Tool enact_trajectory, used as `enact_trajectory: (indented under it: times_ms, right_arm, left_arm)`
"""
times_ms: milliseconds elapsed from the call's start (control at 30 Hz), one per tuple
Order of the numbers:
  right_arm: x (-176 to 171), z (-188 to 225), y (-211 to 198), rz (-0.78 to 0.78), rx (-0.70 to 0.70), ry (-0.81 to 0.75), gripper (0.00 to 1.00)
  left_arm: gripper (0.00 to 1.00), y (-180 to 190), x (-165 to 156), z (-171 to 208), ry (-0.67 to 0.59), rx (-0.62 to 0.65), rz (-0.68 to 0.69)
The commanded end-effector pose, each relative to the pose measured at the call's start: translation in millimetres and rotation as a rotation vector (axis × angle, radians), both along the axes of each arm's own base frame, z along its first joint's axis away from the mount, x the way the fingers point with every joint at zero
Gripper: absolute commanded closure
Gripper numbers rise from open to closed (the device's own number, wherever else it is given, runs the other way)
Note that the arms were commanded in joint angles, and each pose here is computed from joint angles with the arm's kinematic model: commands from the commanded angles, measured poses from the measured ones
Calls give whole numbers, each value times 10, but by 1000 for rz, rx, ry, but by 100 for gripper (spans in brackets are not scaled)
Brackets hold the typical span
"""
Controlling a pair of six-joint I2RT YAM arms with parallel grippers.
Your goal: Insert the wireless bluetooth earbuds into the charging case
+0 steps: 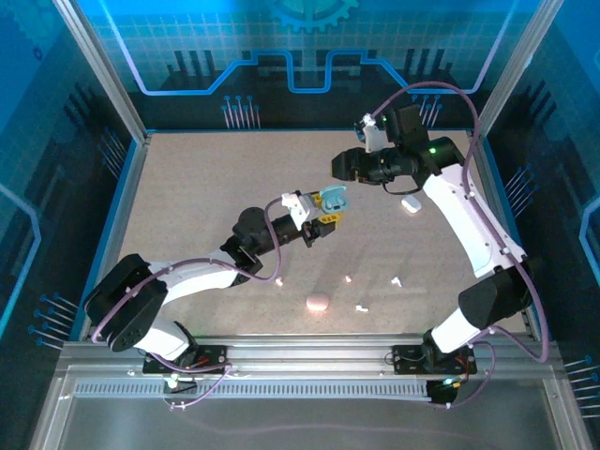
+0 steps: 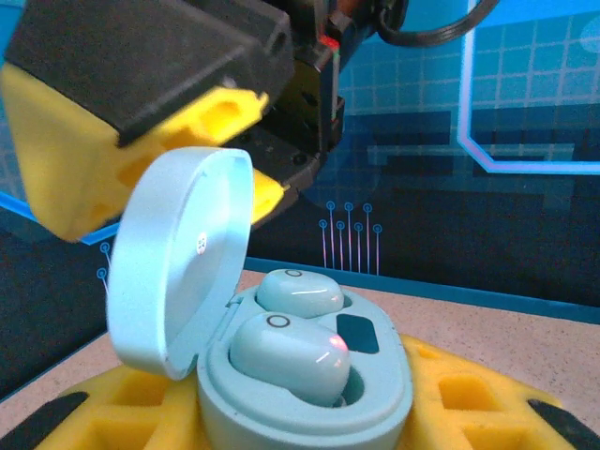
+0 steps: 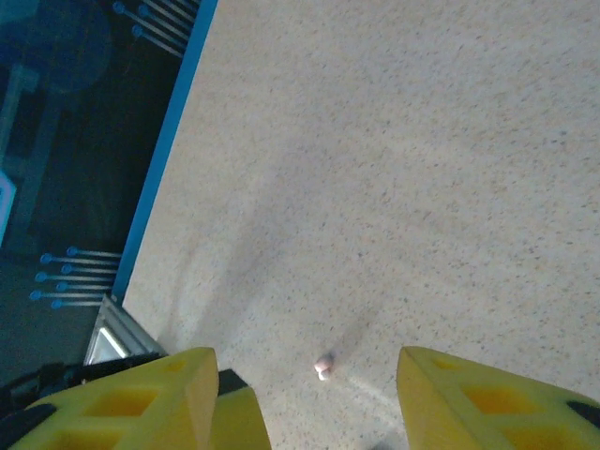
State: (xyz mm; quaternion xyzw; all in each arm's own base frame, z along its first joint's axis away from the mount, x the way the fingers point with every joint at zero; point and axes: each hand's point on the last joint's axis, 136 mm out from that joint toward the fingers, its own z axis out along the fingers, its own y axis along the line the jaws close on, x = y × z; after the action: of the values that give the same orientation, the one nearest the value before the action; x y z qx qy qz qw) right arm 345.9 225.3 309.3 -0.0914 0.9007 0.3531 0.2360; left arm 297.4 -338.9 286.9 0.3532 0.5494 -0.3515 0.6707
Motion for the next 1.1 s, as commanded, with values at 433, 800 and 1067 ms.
enact_trajectory:
  times_ms: [433, 800, 1067]
  right_arm:
    - [-616, -1, 5, 188, 383, 173, 42]
    - [-669, -85, 102, 246, 501, 259, 53]
    - [-589, -157, 62, 191, 474, 249, 80]
  left_arm:
    - [63, 38, -10, 434, 6, -107, -61]
    - [61, -6, -33, 455, 36, -131, -127]
    - [55, -16, 78, 216, 78, -51, -77]
